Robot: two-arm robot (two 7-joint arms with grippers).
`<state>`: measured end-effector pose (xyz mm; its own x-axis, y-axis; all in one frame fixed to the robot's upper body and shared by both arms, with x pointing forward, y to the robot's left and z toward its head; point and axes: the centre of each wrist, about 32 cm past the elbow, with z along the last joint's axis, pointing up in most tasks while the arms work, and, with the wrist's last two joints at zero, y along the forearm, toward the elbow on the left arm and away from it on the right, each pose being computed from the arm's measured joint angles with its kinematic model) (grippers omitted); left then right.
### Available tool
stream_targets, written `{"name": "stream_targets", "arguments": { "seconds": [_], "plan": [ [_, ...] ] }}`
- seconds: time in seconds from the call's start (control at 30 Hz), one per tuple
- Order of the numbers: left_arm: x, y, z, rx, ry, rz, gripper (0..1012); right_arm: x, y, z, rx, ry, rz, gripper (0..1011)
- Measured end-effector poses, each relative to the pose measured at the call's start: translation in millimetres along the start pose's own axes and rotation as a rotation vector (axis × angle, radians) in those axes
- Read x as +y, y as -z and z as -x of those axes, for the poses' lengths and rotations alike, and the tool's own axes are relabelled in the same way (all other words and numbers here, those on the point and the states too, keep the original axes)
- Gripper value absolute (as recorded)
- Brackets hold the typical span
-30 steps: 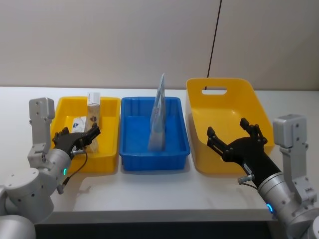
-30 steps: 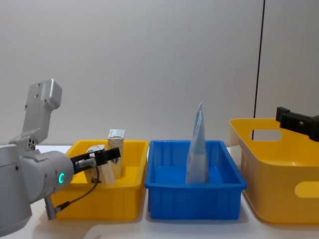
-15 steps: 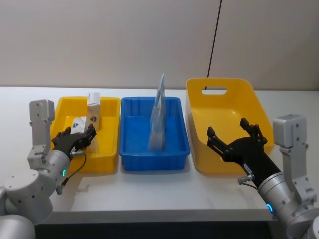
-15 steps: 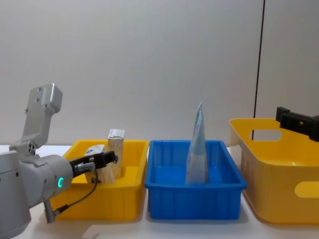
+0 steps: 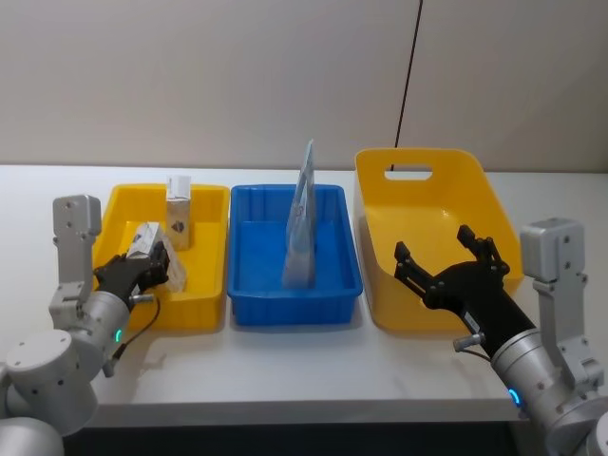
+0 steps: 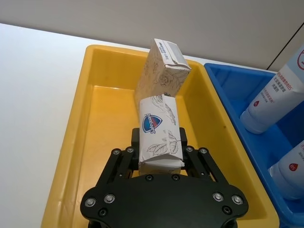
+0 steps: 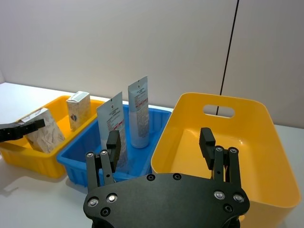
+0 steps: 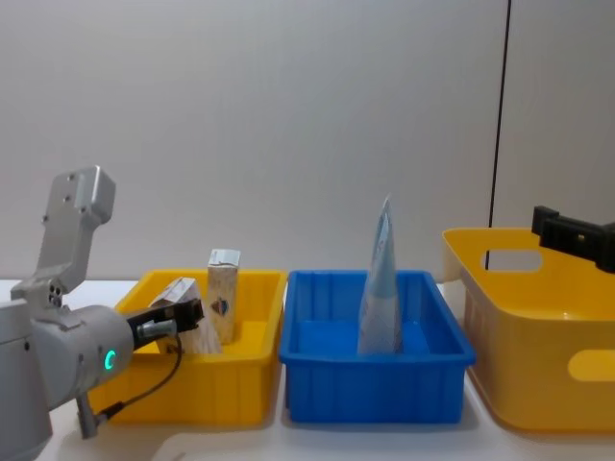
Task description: Bimanual collaborative sorting of washing and personal care products
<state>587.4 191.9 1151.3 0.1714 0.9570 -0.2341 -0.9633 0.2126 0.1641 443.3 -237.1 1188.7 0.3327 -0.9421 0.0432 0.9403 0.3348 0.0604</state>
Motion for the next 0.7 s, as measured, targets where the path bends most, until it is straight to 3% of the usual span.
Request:
{"name": "stream_targets", "arguments": {
  "seconds": [0.4, 0.53, 0.7],
  "plan": [
    [4.9, -9.0, 0.9, -0.033, -0.009, 0.04, 367, 0.0, 0.0, 0.0, 0.0, 0.0, 0.0, 1002],
    [6.8, -16.7, 1.1, -0.054, -0.007, 0.066, 367, 0.0, 0.0, 0.0, 0.0, 0.0, 0.0, 1002],
    [10.3, -32.1, 0.2, -0.102, 0.019, 0.11, 367, 0.0, 0.0, 0.0, 0.0, 0.0, 0.0, 1002]
  ]
}}
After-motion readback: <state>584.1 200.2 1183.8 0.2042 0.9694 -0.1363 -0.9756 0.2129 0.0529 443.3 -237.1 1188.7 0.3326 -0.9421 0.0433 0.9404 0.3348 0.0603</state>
